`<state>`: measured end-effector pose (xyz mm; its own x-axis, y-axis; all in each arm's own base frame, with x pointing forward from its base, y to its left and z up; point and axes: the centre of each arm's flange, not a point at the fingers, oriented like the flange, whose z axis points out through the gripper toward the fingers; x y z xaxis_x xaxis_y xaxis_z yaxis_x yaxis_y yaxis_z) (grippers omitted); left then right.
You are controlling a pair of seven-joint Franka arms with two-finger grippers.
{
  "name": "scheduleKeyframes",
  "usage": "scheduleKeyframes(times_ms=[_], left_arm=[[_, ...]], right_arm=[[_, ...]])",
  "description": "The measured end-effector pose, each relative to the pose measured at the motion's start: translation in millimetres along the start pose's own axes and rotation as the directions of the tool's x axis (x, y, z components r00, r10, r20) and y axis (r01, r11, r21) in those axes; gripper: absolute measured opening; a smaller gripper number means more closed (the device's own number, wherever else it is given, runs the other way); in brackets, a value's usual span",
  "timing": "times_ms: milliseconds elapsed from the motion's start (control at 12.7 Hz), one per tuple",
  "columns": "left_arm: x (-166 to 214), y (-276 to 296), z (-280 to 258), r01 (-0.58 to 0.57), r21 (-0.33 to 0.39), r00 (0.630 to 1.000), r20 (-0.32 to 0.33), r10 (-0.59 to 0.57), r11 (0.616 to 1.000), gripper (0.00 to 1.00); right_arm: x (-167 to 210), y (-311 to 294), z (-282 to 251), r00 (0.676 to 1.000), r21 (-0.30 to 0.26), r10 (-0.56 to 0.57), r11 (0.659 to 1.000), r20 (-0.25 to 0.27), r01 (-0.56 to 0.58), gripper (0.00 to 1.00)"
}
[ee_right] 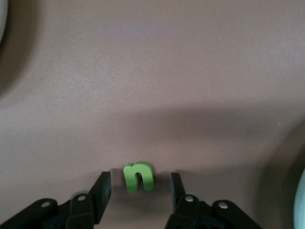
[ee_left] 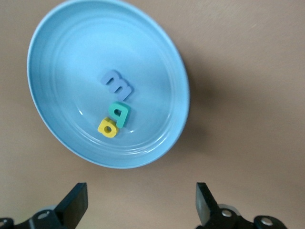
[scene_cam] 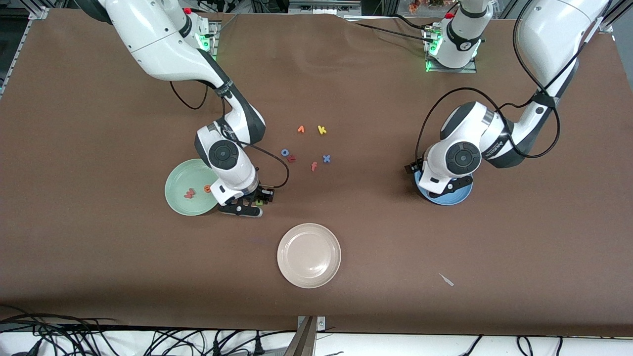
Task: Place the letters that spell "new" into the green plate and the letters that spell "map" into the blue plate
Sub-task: 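Grasp the green n with the right gripper while the left arm withdraws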
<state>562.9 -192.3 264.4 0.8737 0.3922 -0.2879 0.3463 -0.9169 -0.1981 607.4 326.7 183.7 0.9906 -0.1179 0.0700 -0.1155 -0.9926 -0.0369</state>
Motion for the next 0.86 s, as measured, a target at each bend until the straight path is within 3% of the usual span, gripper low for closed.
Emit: scheduleKeyframes(times_ms=[314,472,629,708,786,865], left_arm=[[1.9,-21.0,-64.4,-0.194,-0.036,0.980,-0.059,0.192,0.980,1.00],[12.1,-55.1,-109.9,-0.302,-0.082,0.951,-0.089,0.295,0.950,1.00],[20.2,-89.5,-156.7,-0.404,-0.069,0.912,-0.110,0.396,0.912,1.00],[20.7,-100.2,-179.2,-0.432,-0.063,0.897,-0.127,0.423,0.899,1.00],[18.6,-107.1,-202.4,-0.440,-0.060,0.891,-0.157,0.427,0.896,1.00],[13.8,-113.2,-224.7,-0.440,-0.054,0.886,-0.186,0.424,0.896,1.00]], right_arm=[[-1.5,-1.1,1.6,1.000,-0.002,-0.004,1.000,0.002,0.004,0.50],[-2.6,-2.7,4.1,1.000,0.003,-0.006,1.000,-0.002,0.006,0.50],[-3.3,-3.6,6.4,1.000,0.006,-0.010,1.000,-0.007,0.010,0.46],[-2.6,-2.9,5.6,1.000,0.005,-0.009,1.000,-0.008,0.009,0.36],[-2.7,-3.1,5.5,1.000,0.005,-0.011,1.000,-0.009,0.011,0.36],[-1.9,-2.8,4.7,1.000,0.005,-0.012,1.000,-0.012,0.012,0.28]])
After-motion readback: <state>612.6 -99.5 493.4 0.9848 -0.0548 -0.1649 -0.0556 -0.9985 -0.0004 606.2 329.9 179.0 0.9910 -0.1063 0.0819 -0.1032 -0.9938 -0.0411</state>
